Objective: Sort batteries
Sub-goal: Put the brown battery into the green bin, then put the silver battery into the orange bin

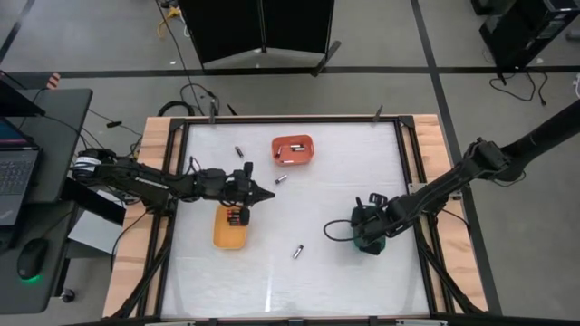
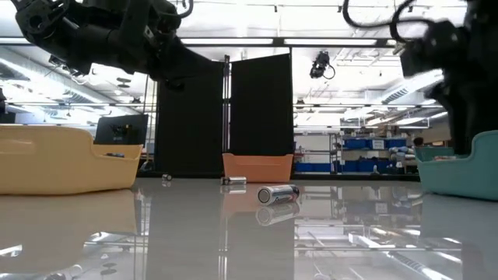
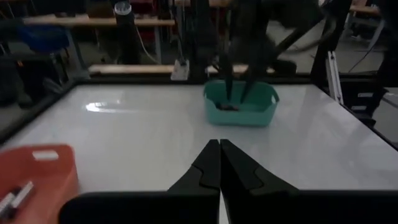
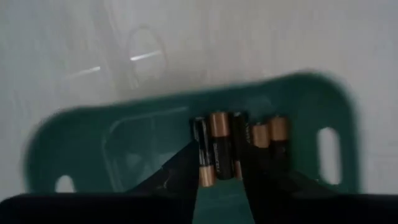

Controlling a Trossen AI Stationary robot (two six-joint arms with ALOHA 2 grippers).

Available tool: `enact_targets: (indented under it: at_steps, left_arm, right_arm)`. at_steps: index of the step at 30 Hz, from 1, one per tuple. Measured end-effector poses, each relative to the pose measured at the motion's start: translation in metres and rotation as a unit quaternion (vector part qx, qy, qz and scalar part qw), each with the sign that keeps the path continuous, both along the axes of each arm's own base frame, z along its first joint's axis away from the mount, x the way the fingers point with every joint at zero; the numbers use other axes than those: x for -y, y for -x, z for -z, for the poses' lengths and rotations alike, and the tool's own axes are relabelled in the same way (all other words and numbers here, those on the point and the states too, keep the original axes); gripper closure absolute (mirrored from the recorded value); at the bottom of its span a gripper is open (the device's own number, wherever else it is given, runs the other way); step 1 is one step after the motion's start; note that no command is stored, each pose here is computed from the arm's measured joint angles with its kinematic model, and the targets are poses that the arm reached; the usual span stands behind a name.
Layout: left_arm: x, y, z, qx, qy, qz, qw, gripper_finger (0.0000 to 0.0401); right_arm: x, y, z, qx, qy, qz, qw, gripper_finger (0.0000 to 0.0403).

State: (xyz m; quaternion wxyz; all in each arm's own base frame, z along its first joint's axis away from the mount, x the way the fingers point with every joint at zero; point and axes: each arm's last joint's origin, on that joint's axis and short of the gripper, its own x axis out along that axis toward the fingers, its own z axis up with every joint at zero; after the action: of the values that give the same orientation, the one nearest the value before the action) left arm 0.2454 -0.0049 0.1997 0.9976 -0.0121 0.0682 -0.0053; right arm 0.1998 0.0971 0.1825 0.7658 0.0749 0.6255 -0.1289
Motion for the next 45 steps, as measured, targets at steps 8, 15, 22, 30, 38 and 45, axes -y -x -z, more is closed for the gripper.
enact_targets:
  at_steps: [8,15,22,30,38,45]
  left_arm:
    - [0.019,0.0,0.01,-0.089,0.016,-0.001,0.996,0.0395]
    - [0.033,0.001,0.009,-0.104,0.016,-0.008,0.994,0.0395]
    - [0.035,0.002,0.011,-0.112,0.017,-0.026,0.993,0.0395]
    - [0.034,0.003,0.012,-0.119,0.014,-0.029,0.992,0.0395]
    - [0.034,0.005,0.017,-0.144,0.008,-0.03,0.989,0.0395]
    - [0.034,0.005,0.018,-0.153,-0.006,-0.027,0.988,0.0395]
  right_arm:
    - [0.0,-0.019,-0.031,0.047,0.011,-0.04,0.998,0.0259]
    - [0.002,-0.051,-0.039,0.166,0.0,-0.107,0.98,0.026]
    - [-0.005,-0.09,-0.022,0.241,-0.03,-0.188,0.952,0.0261]
    - [-0.013,-0.136,0.0,0.227,-0.041,-0.261,0.937,0.0258]
    - [-0.019,-0.166,0.016,0.193,-0.058,-0.304,0.931,0.0254]
    - [-0.02,-0.166,0.034,0.16,-0.056,-0.325,0.93,0.0256]
